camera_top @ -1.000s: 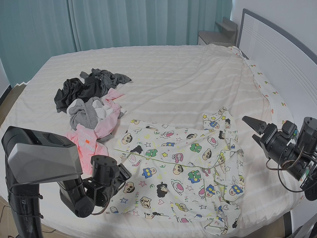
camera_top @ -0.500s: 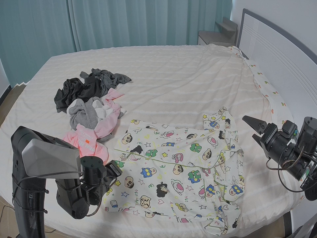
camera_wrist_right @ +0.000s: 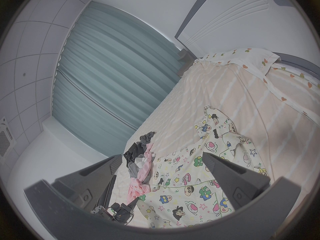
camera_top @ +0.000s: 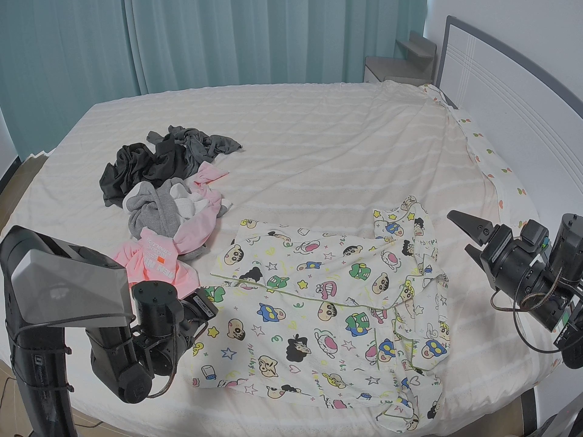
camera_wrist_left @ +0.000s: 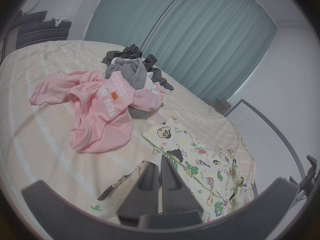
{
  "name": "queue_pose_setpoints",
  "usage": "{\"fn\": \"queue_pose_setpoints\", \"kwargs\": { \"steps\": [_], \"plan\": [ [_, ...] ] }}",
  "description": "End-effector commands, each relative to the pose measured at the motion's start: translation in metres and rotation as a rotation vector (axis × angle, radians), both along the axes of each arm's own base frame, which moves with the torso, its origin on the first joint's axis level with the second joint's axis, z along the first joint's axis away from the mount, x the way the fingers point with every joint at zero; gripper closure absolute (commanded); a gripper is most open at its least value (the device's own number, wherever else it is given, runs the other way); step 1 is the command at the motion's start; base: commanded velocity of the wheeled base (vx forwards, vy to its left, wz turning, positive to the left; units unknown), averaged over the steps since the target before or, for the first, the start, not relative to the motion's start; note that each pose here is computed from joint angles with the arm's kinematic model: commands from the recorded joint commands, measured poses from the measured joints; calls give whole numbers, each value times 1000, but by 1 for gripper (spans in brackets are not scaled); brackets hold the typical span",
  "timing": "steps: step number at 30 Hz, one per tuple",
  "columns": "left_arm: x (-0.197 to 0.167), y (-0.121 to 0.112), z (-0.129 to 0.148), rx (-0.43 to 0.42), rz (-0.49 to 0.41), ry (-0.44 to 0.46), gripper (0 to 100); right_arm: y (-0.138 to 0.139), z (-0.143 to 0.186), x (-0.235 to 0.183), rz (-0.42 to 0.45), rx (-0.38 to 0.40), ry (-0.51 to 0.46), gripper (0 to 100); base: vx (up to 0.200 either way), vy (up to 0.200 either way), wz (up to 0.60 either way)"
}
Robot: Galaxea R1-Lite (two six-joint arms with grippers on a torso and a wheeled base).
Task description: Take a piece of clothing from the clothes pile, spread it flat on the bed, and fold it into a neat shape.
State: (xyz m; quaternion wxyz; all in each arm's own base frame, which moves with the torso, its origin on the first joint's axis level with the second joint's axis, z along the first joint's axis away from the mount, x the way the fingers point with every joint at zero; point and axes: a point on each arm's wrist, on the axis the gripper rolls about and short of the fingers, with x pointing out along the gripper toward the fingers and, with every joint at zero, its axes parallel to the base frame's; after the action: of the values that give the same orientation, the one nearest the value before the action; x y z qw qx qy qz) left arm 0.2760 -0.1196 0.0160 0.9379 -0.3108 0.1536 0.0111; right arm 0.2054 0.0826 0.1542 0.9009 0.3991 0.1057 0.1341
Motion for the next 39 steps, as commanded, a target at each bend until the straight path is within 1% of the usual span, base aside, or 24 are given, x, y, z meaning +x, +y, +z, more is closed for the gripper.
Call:
{"fn": "queue_pose_setpoints", "kwargs": {
  "steps": [1,5,7,11,17,20,21,28,32,35,36,38,39],
  "plan": [
    [0,3,12,-12,6,-44,100,0,1,-1,3,1,-5,0,0,0,0],
    [1,8,15,0,16,-56,100,0,1,-1,3,1,-5,0,0,0,0],
    [3,11,16,27,20,-61,100,0,1,-1,1,1,-5,0,0,0,0],
    [3,11,13,44,13,-50,100,0,1,0,3,0,-4,0,0,0,0],
    [8,13,0,57,6,-15,100,0,1,0,3,0,-4,0,0,0,0],
    [10,16,-13,68,-5,23,100,0,0,-1,3,-1,-1,0,0,0,0],
    [10,17,-15,74,-3,30,0,0,0,-1,3,0,-2,0,0,0,0],
    [17,21,-12,66,21,9,0,0,0,-1,3,-2,-3,0,0,0,0],
    [15,27,-1,62,34,-16,0,0,2,-1,1,0,-7,0,0,0,0],
    [11,32,5,95,29,-25,0,-1,4,-3,1,5,-15,0,0,0,0],
    [7,34,7,104,14,-19,0,-1,4,-3,1,6,-18,0,0,0,0],
    [-8,36,8,103,-77,17,0,-2,6,-4,1,8,-24,0,0,0,0],
    [-21,38,7,103,-158,56,0,-2,6,-4,3,9,-25,0,0,0,0]
  ]
}}
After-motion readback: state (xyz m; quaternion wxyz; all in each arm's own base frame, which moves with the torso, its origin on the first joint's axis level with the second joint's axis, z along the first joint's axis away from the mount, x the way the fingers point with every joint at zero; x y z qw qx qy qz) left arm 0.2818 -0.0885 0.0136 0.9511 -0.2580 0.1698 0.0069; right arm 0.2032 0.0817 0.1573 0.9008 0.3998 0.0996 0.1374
